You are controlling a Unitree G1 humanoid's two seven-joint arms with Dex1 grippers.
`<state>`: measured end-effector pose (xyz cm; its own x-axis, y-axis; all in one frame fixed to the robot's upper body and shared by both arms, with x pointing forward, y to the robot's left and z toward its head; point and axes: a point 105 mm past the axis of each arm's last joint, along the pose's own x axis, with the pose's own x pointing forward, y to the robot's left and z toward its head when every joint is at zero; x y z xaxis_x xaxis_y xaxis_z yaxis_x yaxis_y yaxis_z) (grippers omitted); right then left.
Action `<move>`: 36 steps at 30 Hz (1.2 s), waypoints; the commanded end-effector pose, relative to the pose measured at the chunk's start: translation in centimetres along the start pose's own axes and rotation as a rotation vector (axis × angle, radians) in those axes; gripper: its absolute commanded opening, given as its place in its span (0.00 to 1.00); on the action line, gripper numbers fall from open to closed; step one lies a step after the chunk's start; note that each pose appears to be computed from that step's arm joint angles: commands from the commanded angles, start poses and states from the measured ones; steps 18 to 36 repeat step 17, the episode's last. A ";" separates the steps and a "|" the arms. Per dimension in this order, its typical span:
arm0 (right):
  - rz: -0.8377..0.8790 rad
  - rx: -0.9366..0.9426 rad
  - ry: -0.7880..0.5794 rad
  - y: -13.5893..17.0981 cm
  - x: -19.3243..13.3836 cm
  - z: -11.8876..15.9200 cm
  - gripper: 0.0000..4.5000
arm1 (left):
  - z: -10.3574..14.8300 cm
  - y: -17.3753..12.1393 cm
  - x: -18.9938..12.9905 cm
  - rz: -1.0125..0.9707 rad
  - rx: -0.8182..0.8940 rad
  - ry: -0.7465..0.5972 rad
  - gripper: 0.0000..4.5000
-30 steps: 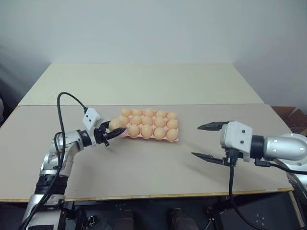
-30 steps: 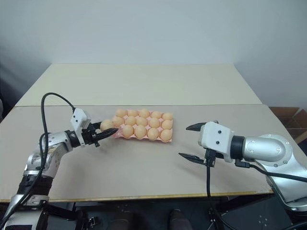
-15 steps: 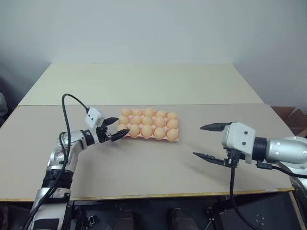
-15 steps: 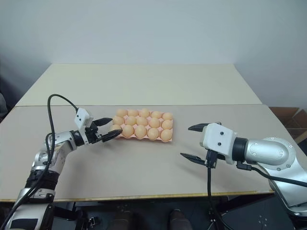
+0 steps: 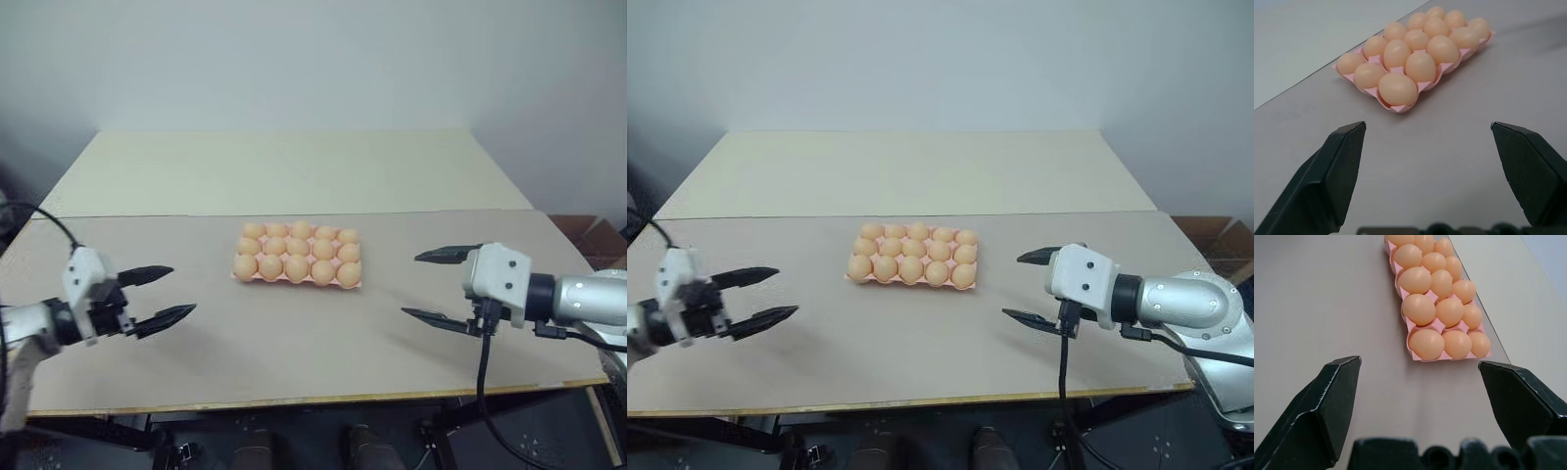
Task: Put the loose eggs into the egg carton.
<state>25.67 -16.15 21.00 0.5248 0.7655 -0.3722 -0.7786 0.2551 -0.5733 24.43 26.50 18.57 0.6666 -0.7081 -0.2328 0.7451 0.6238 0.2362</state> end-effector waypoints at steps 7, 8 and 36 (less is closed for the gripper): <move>0.030 -0.053 -0.022 -1.8 -1.4 -0.2 1.00 | 4.2 -2.5 -3.9 0.080 0.095 -0.007 0.99; 0.036 -0.056 -0.021 -2.0 -1.4 -0.2 1.00 | 4.3 -2.7 -4.0 0.087 0.093 -0.009 0.99; 0.063 -0.072 -0.032 -2.5 -0.9 -0.3 1.00 | 3.8 -3.3 -4.8 0.121 0.042 0.021 0.99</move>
